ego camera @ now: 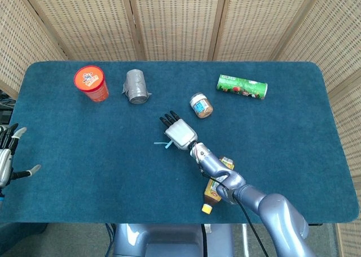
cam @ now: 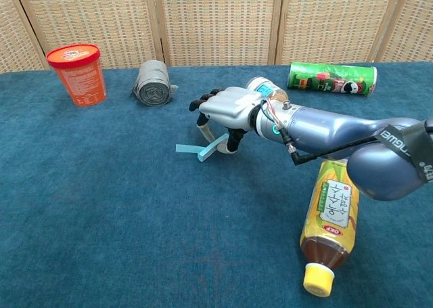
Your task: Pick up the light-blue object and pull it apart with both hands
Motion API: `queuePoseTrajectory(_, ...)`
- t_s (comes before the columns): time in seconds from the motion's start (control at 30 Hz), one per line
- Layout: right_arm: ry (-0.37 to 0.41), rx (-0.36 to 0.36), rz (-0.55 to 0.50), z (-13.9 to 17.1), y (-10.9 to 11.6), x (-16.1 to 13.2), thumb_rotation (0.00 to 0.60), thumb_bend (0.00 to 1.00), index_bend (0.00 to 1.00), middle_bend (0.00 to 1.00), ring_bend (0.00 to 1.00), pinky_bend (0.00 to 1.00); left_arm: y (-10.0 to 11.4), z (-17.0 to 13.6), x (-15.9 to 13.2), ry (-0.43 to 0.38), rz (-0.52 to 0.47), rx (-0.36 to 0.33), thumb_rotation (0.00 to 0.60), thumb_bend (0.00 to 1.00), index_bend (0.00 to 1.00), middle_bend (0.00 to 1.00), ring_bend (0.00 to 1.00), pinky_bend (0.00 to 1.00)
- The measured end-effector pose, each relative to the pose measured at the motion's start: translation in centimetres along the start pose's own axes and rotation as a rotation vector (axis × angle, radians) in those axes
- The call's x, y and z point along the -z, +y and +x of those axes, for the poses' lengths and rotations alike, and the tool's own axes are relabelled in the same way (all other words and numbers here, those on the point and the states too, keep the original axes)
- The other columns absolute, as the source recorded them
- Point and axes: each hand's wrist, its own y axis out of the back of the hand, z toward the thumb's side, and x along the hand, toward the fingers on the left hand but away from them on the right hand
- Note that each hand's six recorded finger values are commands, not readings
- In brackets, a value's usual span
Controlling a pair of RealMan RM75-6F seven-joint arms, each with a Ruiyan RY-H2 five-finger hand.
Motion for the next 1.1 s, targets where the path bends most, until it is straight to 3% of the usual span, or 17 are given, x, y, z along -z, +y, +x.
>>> queuePoseTrajectory(0.27, -0.022, 0.046, -0.107, 0.4, 1.2, 0.6, 0.6, 0.44, 0.59, 0.1, 0.0, 0.0, 0.3, 0.4, -1.1, -0.049, 0.012, -0.003, 0.6, 0.0, 0.0, 0.0, 0.0, 0.0)
queuePoseTrajectory(0.4, -0.03, 0.066, -0.161, 1.0, 2.2, 1.1, 0.6, 0.44, 0.59, 0.1, 0.0, 0.0, 0.5, 1.6, -3.4, -0.144, 0.074, -0.006, 0.6, 0.0, 0.0, 0.02, 0.0, 0.0)
queuePoseTrajectory(0.43, -0.031, 0.07, -0.17, 1.2, 2.4, 1.2, 0.6, 0.44, 0.59, 0.1, 0.0, 0.0, 0.6, 2.1, -4.4, -0.184, 0.094, -0.011, 0.6, 0.0, 0.0, 0.06, 0.03, 0.0)
queuePoseTrajectory(0.53, -0.04, 0.085, -0.184, 1.8, 3.3, 1.6, 0.6, 0.45, 0.59, 0.1, 0.0, 0.0, 1.0, 3.6, -7.2, -0.287, 0.128, -0.036, 0.6, 0.0, 0.0, 0.36, 0.27, 0.07)
queuePoseTrajectory(0.6, -0.049, 0.095, -0.184, 2.3, 3.9, 1.9, 0.6, 0.45, 0.59, 0.1, 0.0, 0.0, 1.0, 4.6, -8.8, -0.345, 0.139, -0.045, 0.6, 0.0, 0.0, 0.51, 0.46, 0.16)
queuePoseTrajectory(0.7, -0.065, 0.106, -0.181, 2.9, 4.6, 2.4, 0.6, 0.45, 0.59, 0.1, 0.0, 0.0, 0.5, 5.8, -10.5, -0.394, 0.155, -0.017, 0.6, 0.0, 0.0, 0.63, 0.6, 0.34)
queuePoseTrajectory(0.9, -0.095, 0.115, -0.185, 3.8, 5.3, 2.8, 0.6, 0.46, 0.6, 0.1, 0.0, 0.0, -0.9, 8.0, -14.9, -0.494, 0.199, 0.062, 0.6, 0.0, 0.03, 0.74, 0.76, 0.77)
queuePoseTrajectory(1.1, -0.111, 0.11, -0.178, 4.3, 5.7, 2.5, 0.6, 0.47, 0.6, 0.1, 0.0, 0.0, -2.1, 9.5, -19.2, -0.57, 0.226, 0.083, 0.6, 0.0, 0.15, 0.9, 0.92, 0.98)
